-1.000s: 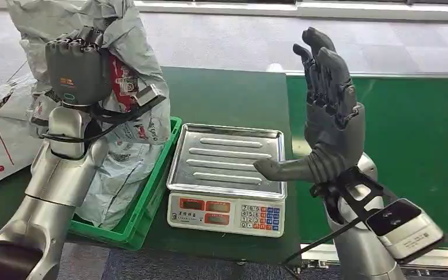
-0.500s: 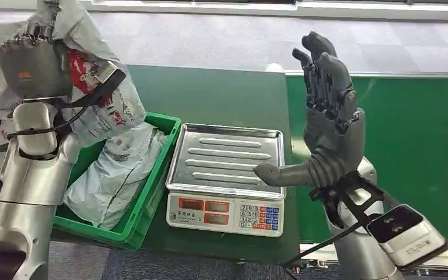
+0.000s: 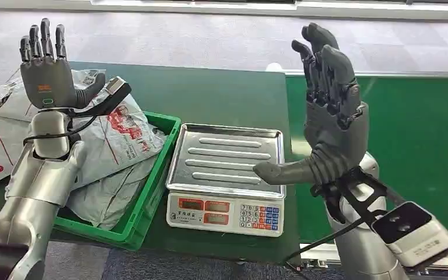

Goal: Moved the parcel from conveyor to table for the left to box.

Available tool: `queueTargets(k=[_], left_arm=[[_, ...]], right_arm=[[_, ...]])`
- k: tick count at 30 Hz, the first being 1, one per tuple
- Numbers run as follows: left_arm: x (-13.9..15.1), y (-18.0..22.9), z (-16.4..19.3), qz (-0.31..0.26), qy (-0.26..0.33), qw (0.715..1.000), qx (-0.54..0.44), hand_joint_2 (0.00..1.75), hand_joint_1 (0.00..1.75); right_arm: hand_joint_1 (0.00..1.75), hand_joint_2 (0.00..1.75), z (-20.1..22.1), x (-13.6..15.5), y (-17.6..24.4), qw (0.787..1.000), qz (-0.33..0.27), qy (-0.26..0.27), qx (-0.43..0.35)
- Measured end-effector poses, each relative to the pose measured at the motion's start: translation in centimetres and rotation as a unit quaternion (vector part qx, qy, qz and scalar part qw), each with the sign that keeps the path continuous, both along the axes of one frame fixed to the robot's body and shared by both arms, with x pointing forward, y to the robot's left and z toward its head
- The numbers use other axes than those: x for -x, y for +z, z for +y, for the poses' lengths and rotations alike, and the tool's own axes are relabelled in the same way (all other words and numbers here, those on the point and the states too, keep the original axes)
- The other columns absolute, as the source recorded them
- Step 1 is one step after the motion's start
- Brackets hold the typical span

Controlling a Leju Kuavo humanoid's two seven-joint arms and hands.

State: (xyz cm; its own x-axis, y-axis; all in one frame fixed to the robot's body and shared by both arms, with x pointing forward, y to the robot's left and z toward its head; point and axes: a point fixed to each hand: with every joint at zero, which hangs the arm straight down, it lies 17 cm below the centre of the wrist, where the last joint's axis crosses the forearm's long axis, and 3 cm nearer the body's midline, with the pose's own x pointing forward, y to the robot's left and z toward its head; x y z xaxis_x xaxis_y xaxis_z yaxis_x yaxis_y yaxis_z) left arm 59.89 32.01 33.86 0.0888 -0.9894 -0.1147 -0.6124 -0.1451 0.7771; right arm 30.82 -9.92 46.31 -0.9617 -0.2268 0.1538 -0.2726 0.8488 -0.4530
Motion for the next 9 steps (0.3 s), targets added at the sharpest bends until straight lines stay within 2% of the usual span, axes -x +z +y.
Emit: queueTargets(k=[9], left_arm=[[0.33,0.35,0.80,-0.003,0.016,1.000,0.009,0.00,0.00]], right_arm=[[0.00,1.75,0.32,0.21,0.13,1.000,-0.003,0.005,0.001]])
